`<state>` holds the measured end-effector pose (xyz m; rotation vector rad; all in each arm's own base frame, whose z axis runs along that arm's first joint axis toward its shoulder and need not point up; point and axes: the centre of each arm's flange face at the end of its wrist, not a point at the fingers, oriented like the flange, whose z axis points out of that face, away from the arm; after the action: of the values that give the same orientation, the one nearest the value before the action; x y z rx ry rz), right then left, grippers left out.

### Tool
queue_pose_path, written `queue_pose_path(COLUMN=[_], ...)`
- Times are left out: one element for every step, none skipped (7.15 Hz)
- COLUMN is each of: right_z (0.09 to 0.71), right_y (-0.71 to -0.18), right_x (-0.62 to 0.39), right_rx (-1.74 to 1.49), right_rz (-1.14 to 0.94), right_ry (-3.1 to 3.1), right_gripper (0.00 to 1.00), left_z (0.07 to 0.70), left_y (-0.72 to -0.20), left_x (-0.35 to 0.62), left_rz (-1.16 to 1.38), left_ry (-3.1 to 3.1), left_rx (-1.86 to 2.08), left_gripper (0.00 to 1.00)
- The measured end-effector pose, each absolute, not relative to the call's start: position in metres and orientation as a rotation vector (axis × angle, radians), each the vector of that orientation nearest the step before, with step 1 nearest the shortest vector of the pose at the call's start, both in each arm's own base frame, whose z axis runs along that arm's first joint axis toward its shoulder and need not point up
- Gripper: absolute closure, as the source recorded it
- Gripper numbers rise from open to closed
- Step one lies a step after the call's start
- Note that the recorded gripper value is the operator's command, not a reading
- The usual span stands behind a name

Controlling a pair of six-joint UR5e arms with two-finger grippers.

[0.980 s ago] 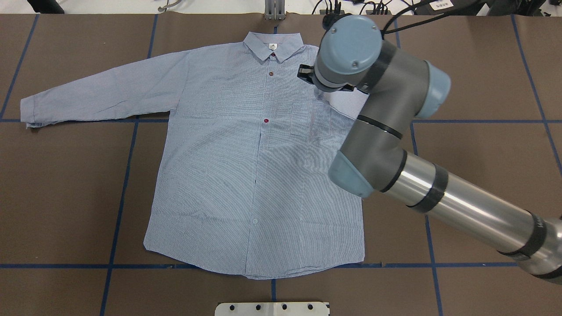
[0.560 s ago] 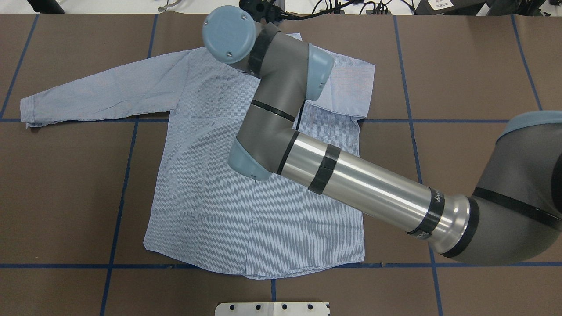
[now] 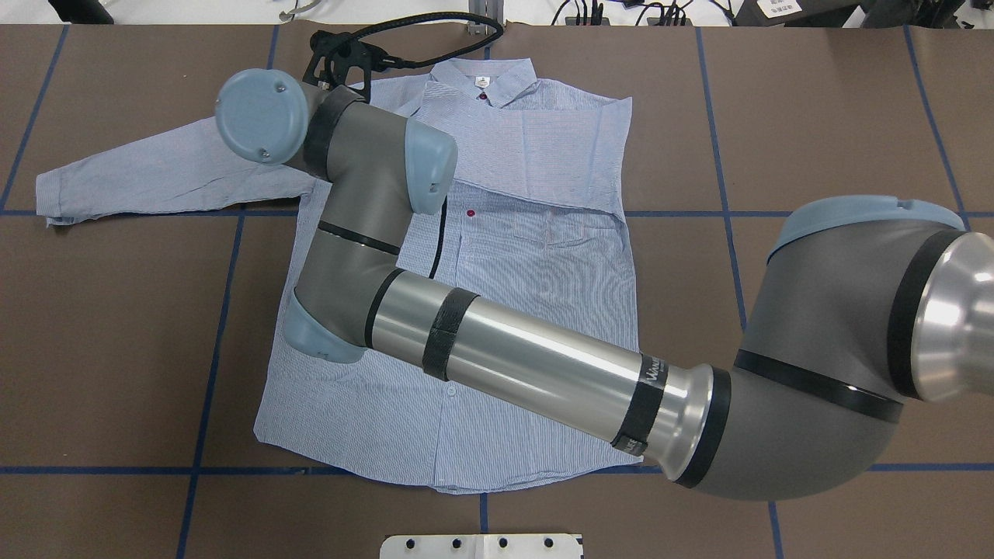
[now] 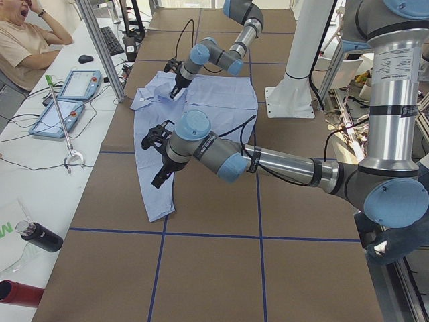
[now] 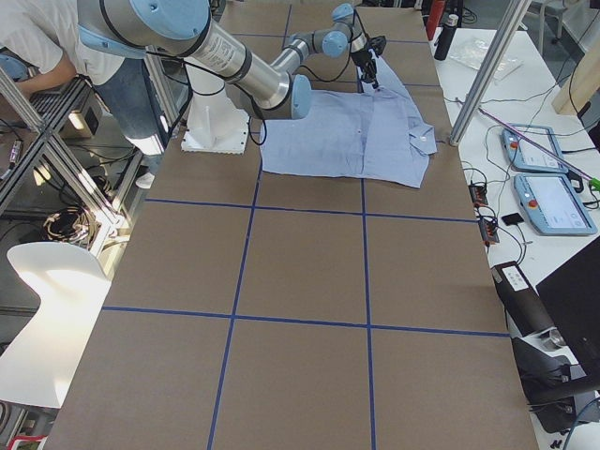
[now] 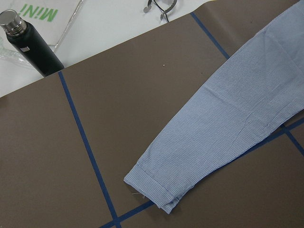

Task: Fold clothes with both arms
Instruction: 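Carry the grasped cuff with the right gripper across the shirt body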

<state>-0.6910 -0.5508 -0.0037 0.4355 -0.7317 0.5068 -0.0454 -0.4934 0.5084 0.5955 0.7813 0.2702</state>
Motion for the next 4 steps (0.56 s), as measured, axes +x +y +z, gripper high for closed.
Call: queue_pose_path(right_z=[-0.022,-0.043,-0.058,-0.064], right_y=[-0.545,-0.544,-0.544,-0.548], right_x=[-0.701,-0.707,-0.707,-0.704], right_rx=[0.438,0.439,0.443,0.443], right_rz=[0.496,0.485,0.472,0.459], right_ry=[-0.730,-0.724,-0.722,-0.717], right_gripper=[0.00,0.00,0.00,0.00], left_z=[0.511,0.512,0.514,0.517], left_y=[-0.492,-0.492,-0.492,-0.493], left_x=[-0.045,-0.045,-0.045,-0.045], left_rz=[0.268,0.266,0.265,0.263], left_ry=[0.782,0.782,0.783,0.790], left_rx=[0.591,0.588,0.584,0.575], left_gripper=[0.00,0.00,0.00,0.00])
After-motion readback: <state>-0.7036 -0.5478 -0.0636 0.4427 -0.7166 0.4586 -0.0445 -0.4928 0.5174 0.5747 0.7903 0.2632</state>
